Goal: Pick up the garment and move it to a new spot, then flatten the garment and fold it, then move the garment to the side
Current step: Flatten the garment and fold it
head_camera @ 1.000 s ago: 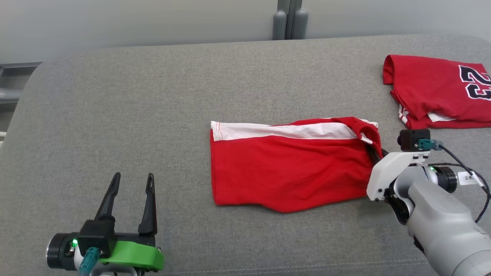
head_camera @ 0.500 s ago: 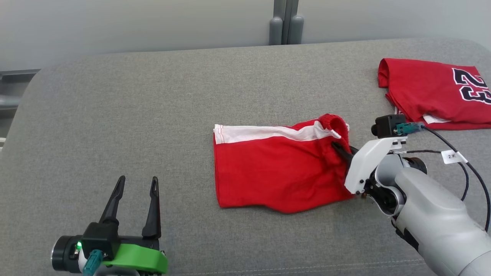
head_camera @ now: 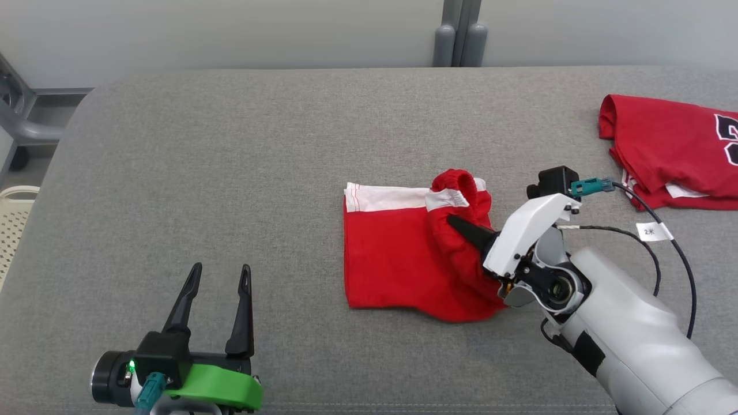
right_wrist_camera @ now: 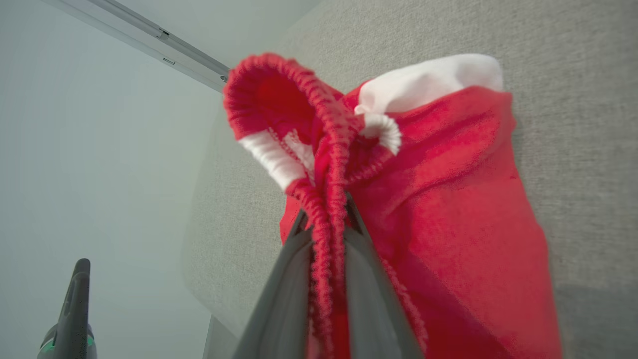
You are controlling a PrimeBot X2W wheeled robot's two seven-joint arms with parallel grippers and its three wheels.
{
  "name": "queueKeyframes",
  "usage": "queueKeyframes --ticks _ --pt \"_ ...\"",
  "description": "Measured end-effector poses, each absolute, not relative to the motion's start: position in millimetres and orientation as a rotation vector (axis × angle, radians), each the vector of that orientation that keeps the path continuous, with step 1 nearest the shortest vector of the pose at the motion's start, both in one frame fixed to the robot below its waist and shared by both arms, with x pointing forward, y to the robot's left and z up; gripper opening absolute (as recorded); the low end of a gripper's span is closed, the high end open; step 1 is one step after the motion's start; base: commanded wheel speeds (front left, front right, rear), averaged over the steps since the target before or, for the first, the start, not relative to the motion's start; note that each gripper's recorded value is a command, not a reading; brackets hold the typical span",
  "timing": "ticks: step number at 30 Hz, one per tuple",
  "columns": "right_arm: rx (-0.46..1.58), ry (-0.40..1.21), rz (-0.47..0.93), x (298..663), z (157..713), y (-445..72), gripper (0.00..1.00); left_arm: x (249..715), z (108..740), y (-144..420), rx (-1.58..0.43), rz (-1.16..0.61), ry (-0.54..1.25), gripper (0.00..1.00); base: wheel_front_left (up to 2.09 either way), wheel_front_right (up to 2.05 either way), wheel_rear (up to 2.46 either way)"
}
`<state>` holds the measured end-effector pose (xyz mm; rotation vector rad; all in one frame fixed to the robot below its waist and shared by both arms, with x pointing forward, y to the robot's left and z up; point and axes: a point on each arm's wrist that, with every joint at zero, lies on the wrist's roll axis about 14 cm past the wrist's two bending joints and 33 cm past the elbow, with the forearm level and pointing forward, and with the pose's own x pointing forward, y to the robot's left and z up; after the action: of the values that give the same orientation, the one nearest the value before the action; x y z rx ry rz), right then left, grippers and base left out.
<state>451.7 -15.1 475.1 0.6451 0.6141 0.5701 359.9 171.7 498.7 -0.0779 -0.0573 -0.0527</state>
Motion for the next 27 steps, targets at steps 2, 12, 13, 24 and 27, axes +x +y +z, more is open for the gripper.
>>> queueKeyframes --ticks 2,12,13,24,27 --pt "0.680 0.638 0.582 450.0 474.9 -4.3 0.00 358.0 499.1 174.1 -0.078 -0.043 -0.058 1.00 0.00 0.00 0.00" --pt "0.735 0.723 0.590 453.8 468.9 31.0 0.00 350.9 498.7 180.4 -0.089 -0.013 -0.056 1.00 0.00 0.00 0.00" --pt "0.735 0.732 0.584 454.9 467.0 32.8 0.00 350.5 498.8 181.1 -0.091 -0.010 -0.056 1.00 0.00 0.00 0.00" --pt "0.746 0.800 0.548 464.7 453.3 53.6 0.00 343.9 497.1 188.6 -0.100 0.024 -0.048 1.00 0.00 0.00 0.00" --pt "0.732 0.816 0.548 464.9 448.1 57.8 0.00 343.1 496.2 189.6 -0.103 0.029 -0.045 1.00 0.00 0.00 0.00"
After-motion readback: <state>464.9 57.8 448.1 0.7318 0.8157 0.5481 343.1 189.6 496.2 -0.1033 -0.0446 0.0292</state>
